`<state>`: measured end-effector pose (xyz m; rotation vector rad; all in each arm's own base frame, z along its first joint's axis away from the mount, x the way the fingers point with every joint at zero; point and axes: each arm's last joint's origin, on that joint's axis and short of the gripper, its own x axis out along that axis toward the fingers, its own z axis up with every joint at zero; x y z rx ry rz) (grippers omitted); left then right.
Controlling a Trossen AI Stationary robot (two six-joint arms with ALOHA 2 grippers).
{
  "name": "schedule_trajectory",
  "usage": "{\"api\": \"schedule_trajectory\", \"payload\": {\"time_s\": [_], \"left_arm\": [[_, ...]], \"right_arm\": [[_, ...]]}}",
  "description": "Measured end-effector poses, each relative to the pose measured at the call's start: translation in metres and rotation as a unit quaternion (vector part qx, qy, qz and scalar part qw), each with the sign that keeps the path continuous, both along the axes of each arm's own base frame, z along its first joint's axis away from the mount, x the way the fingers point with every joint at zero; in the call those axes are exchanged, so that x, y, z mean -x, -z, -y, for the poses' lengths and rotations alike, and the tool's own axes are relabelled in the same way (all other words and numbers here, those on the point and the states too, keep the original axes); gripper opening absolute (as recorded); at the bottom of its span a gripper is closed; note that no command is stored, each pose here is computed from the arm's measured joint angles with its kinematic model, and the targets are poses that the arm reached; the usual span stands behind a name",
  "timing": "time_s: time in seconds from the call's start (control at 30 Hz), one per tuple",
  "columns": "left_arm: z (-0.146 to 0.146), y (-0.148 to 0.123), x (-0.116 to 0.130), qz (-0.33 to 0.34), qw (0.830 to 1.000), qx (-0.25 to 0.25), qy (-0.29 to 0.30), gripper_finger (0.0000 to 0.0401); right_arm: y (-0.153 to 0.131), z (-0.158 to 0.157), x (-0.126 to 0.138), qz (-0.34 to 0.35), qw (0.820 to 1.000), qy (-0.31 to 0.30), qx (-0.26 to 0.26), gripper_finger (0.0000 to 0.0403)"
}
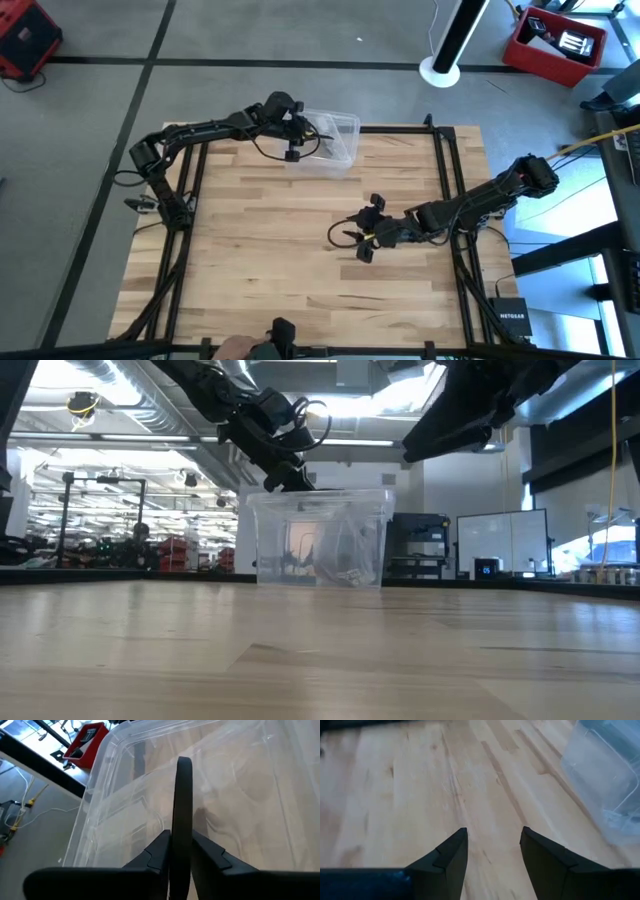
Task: Roll bandage
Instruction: Close the transparent container
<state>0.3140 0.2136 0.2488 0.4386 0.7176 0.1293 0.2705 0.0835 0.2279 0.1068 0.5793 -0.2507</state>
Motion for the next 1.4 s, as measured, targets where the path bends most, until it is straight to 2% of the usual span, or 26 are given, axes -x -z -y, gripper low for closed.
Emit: {"api": "schedule_trajectory", "payload": {"time_s": [0.13,0.37,0.47,0.6,0.73,0.83,1.03,1.17,1.27,1.4], "left_arm": [[-0.001,0.0,-0.001,0.007,1.0,0.005,-0.007,0.008],[0.0,-0.003,-0.001,0.013,1.0,0.014,-0.018,0.0157],[0.002,-0.012,0.0,0.013,0.999,0.007,-0.029,0.0181],[0.008,-0.031,0.003,0.027,0.999,-0.017,-0.041,0.0197],[0.011,-0.049,0.008,0.055,0.997,-0.036,-0.041,0.02],[0.012,-0.051,0.01,0.055,0.997,-0.036,-0.041,0.02],[0.017,-0.058,0.021,0.03,0.997,-0.044,-0.062,0.02],[0.014,-0.073,0.041,0.068,0.996,0.001,-0.061,0.02],[0.005,-0.07,0.056,0.093,0.992,0.044,-0.068,0.02],[-0.005,-0.043,0.064,0.078,0.99,0.079,-0.089,0.02]], "right_arm": [[-0.002,-0.001,-0.001,0.015,0.999,0.012,-0.027,0.0182],[-0.003,0.0,-0.002,0.007,0.999,-0.009,-0.038,0.0182],[-0.02,0.002,-0.004,0.029,0.999,-0.014,-0.03,0.0182],[-0.05,0.006,0.0,0.072,0.997,0.009,0.031,0.0182],[-0.073,0.02,0.005,0.094,0.986,0.062,0.12,0.0182],[-0.082,0.042,0.006,0.091,0.979,0.097,0.157,0.0182],[-0.08,0.102,0.001,0.066,0.975,0.133,0.167,0.0182],[-0.066,0.162,0.006,0.092,0.974,0.147,0.146,0.0176],[-0.046,0.204,0.015,0.135,0.973,0.142,0.122,0.0148],[-0.009,0.247,0.017,0.138,0.974,0.151,0.098,0.0085]]}}
